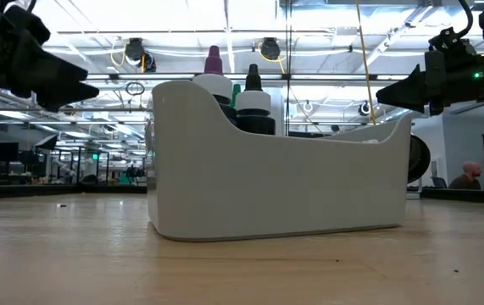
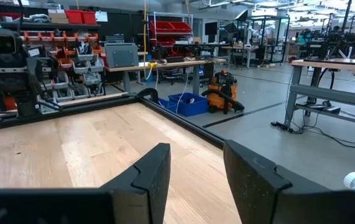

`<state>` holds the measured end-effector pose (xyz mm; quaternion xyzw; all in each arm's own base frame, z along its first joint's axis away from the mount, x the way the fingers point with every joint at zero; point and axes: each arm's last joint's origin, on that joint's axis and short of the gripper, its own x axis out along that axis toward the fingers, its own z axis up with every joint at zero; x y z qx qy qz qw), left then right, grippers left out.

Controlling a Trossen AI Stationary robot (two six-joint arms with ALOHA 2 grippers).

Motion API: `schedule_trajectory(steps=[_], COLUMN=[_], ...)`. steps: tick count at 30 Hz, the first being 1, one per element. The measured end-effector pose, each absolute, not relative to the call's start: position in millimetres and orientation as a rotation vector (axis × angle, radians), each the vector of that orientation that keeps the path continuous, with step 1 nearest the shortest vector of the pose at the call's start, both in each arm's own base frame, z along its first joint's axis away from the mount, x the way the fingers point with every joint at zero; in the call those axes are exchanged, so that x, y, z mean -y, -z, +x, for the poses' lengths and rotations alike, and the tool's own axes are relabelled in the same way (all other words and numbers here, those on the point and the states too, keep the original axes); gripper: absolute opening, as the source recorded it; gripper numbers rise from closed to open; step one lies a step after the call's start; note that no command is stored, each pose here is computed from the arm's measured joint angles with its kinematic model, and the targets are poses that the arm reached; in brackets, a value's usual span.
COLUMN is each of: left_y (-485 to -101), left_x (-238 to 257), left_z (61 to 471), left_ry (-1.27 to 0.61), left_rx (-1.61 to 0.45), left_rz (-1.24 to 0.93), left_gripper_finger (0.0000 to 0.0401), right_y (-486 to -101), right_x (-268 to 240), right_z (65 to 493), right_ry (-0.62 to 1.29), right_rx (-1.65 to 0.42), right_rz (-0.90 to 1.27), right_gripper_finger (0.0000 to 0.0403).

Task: Pick & Place food coloring
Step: Return to Home Position

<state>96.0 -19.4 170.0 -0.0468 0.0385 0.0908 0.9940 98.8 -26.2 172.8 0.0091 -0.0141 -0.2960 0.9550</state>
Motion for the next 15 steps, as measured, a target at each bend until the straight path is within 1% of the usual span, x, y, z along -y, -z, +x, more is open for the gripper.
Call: schedule_trajectory(steps=[5, 9, 15], left_y=[-170.7, -170.9, -169.8], left_x=[21.1, 19.6, 20.3], left_z=[95.3, 94.0, 93.8], left_ry=[-0.119, -0.154, -0.131], left_rx=[-0.083, -0.097, -0.108], left_rz=[-0.084, -0.076, -0.114], left_gripper_finger=[0.0274, 0.0274, 0.0274], right_y=[-172.7, -172.8, -172.8], right_x=[26.2, 26.2, 26.2], right_z=[98.8, 98.8, 98.8], right_ry=[0.601, 0.601, 0.601], right_rx=[0.029, 0.029, 0.029], right_rz=[0.018, 0.018, 0.018], right_gripper_finger=[0.0141, 0.0141, 0.0141])
